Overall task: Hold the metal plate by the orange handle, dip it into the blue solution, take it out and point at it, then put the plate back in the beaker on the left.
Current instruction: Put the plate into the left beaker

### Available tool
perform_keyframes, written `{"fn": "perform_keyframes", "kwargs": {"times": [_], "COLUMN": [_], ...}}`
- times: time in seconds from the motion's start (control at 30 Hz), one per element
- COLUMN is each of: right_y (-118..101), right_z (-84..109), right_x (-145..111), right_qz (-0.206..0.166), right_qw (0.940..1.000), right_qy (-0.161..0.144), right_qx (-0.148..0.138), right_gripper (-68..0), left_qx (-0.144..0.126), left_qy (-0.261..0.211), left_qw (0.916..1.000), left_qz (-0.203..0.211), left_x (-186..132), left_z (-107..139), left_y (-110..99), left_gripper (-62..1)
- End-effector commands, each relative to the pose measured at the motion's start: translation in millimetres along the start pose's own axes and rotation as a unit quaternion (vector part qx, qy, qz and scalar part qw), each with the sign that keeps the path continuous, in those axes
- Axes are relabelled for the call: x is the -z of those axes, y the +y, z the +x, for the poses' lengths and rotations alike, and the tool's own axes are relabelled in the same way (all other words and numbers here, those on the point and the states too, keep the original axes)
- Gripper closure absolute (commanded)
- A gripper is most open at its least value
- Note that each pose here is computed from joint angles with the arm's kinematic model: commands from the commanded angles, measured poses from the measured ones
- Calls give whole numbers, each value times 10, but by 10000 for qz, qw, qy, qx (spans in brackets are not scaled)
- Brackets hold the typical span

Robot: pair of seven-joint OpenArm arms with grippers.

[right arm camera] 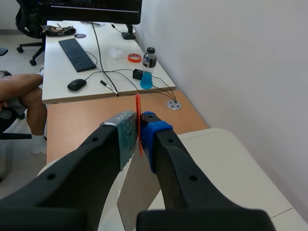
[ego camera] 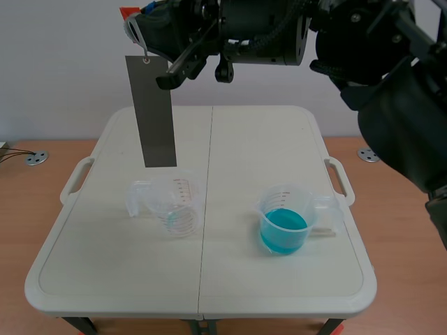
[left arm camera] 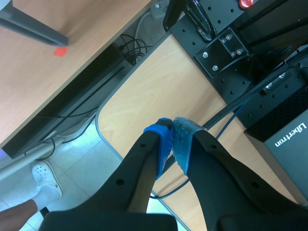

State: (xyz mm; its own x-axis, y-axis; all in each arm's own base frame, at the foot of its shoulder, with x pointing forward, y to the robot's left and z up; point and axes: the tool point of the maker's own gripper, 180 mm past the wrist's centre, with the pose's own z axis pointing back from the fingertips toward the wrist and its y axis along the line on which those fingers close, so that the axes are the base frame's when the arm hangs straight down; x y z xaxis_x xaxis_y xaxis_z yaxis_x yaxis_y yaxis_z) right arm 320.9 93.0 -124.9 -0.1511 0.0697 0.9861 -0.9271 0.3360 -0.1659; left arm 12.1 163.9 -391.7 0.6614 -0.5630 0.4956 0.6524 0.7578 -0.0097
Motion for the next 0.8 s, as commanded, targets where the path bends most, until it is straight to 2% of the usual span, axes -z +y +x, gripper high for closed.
{"fn": "perform_keyframes", "kwargs": {"times": [0.0,0.17,0.47,0.77], "right_y": [-1,60,5,-34], "right_z": [150,127,10,-151], "right_x": [22,57,74,137], "right_qz": [57,137,79,6], "right_qw": [9997,9996,9997,9999], "right_qy": [-214,-207,-223,-82], "right_qx": [-104,-162,-5,124], "right_gripper": [-13,-13,-13,-13], "left_qx": [-38,-38,-12,-14], "left_qy": [-62,-62,-55,-3], "left_qw": [10000,10000,10000,10000], "left_qz": [-48,-48,-1,-2], "left_x": [-6,-6,17,17], "left_z": [30,30,46,26], "left_y": [-35,-35,7,6], "left_gripper": [-18,-18,-18,-18]}}
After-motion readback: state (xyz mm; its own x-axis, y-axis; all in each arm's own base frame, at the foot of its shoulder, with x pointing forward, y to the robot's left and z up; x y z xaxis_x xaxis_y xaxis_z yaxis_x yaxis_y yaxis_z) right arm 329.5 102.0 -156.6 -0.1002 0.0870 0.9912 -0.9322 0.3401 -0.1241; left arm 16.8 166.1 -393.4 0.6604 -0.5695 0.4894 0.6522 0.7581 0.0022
